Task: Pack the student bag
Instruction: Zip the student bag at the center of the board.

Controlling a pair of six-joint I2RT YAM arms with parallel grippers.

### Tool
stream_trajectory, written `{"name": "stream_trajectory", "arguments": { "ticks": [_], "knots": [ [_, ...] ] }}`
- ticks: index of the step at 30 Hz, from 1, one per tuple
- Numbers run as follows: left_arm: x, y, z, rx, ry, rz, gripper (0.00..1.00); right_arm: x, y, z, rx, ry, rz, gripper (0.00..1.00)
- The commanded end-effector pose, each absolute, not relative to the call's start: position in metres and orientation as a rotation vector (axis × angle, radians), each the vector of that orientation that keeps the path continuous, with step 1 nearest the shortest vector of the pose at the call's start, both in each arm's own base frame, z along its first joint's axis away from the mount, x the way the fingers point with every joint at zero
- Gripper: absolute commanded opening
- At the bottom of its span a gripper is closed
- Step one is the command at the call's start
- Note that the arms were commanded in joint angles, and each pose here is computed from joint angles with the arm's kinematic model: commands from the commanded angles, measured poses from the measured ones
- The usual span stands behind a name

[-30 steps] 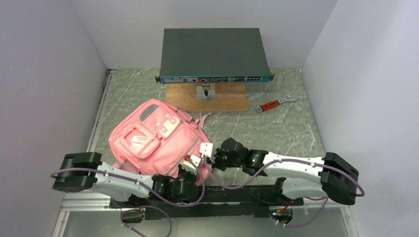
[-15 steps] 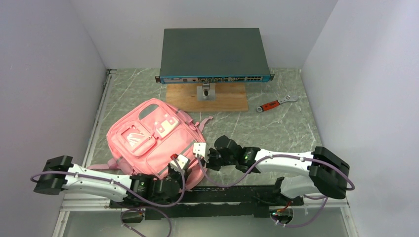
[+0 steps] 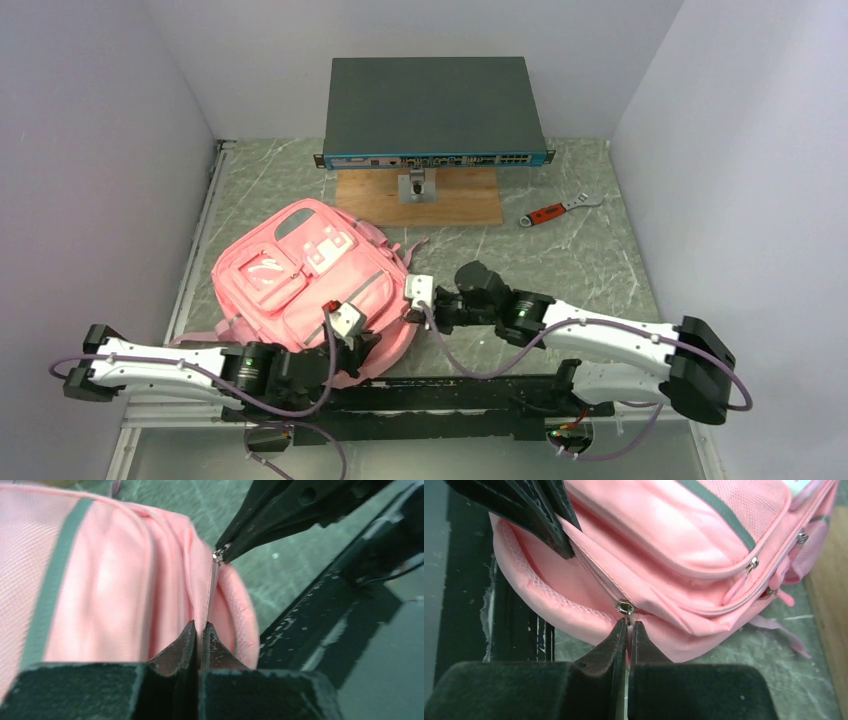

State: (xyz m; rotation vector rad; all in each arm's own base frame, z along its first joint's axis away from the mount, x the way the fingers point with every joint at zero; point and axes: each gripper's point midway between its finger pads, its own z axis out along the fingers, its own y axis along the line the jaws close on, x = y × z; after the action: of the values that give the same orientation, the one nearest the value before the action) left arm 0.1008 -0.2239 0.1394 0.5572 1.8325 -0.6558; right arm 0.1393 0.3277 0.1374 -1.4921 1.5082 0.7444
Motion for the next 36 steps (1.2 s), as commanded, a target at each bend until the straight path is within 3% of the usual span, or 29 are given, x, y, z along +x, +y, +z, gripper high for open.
{"name": "stream_trajectory", "arguments": {
  "ticks": [1,10,16,26,31,35,36],
  "knots": [
    [0.091,-0.214,0.197,0.645,1.764,-0.743,0.00,0.174,0.287,0.148,-1.453,1.586,0.559,0.00],
    [0.080,-0.177,0.224,0.879,1.834,-0.635,0.00,0.213,0.266,0.163,-1.467,1.640,0.441,0.00],
    [0.084,-0.142,0.253,0.846,1.824,-0.649,0.00,0.226,0.252,0.172,-1.487,1.654,0.419,0.00],
    [0.084,-0.096,0.299,0.780,1.717,-0.809,0.00,0.205,0.273,0.187,-1.412,1.543,0.688,0.00],
    [0.078,-0.096,0.318,0.815,1.654,-0.864,0.00,0.211,0.310,0.249,-1.118,1.474,0.951,0.01],
    [0.075,-0.096,0.334,0.782,1.559,-0.957,0.00,0.176,0.335,0.301,-0.845,1.515,1.456,0.42],
    [0.073,-0.096,0.340,0.766,1.520,-0.993,0.00,0.166,0.338,0.303,-0.786,1.535,1.569,0.48]
  ]
}}
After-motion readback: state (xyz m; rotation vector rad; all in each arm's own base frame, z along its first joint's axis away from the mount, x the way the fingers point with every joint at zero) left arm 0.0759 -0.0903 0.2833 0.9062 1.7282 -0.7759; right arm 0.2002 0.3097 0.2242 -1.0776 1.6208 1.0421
